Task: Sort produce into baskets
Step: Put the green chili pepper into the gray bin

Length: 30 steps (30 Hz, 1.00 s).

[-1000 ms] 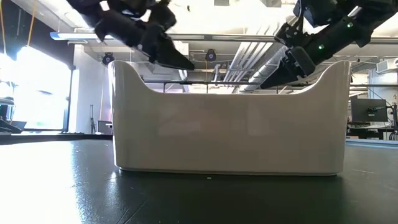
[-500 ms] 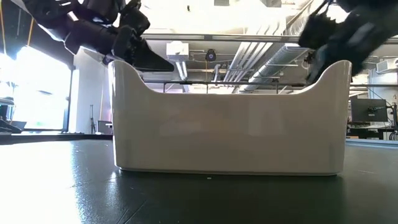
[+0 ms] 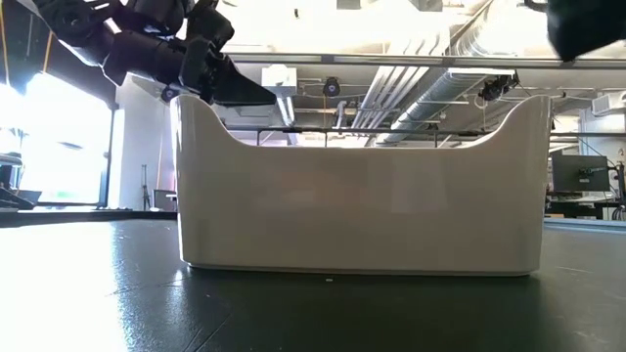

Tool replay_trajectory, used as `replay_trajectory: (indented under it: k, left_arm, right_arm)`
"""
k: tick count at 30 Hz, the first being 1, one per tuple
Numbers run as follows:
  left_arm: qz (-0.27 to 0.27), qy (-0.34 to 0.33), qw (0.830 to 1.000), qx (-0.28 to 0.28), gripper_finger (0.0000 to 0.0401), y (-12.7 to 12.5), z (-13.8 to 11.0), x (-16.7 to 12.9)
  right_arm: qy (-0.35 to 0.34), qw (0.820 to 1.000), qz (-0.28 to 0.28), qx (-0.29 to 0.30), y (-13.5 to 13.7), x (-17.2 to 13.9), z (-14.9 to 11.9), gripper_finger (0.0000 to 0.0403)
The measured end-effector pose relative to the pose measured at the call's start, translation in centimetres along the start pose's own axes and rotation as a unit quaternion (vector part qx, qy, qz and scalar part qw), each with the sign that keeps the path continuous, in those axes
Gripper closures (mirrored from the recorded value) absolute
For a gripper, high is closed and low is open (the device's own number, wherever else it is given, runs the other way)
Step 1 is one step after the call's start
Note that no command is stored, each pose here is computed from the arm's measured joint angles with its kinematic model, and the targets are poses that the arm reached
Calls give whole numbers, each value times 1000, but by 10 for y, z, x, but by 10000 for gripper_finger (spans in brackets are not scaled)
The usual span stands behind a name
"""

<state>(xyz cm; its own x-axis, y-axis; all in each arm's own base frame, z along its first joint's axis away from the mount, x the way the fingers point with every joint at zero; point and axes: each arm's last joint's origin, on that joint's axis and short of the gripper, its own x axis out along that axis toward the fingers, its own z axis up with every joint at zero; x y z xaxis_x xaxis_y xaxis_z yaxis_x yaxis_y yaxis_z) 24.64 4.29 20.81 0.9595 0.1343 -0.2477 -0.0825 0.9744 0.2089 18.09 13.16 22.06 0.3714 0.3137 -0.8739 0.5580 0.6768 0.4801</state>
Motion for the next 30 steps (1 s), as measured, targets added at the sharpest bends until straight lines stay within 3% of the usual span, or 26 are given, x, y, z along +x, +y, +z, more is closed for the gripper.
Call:
replay_trajectory:
  k: [6, 17, 24, 30]
  left_arm:
    - [1, 0, 1000, 6, 327, 0, 0, 0]
    - [4, -15, 1000, 7, 327, 1, 3, 0]
    - [4, -14, 1000, 7, 327, 1, 3, 0]
    - [3, -12, 1000, 6, 327, 1, 2, 0]
  right_arm:
    - [107, 990, -53, 68, 17, 18, -9, 364]
    - [184, 959, -102, 188, 39, 53, -9, 228]
    - [227, 936, -130, 236, 40, 73, -18, 214]
    - [219, 933, -134, 251, 41, 87, -18, 214]
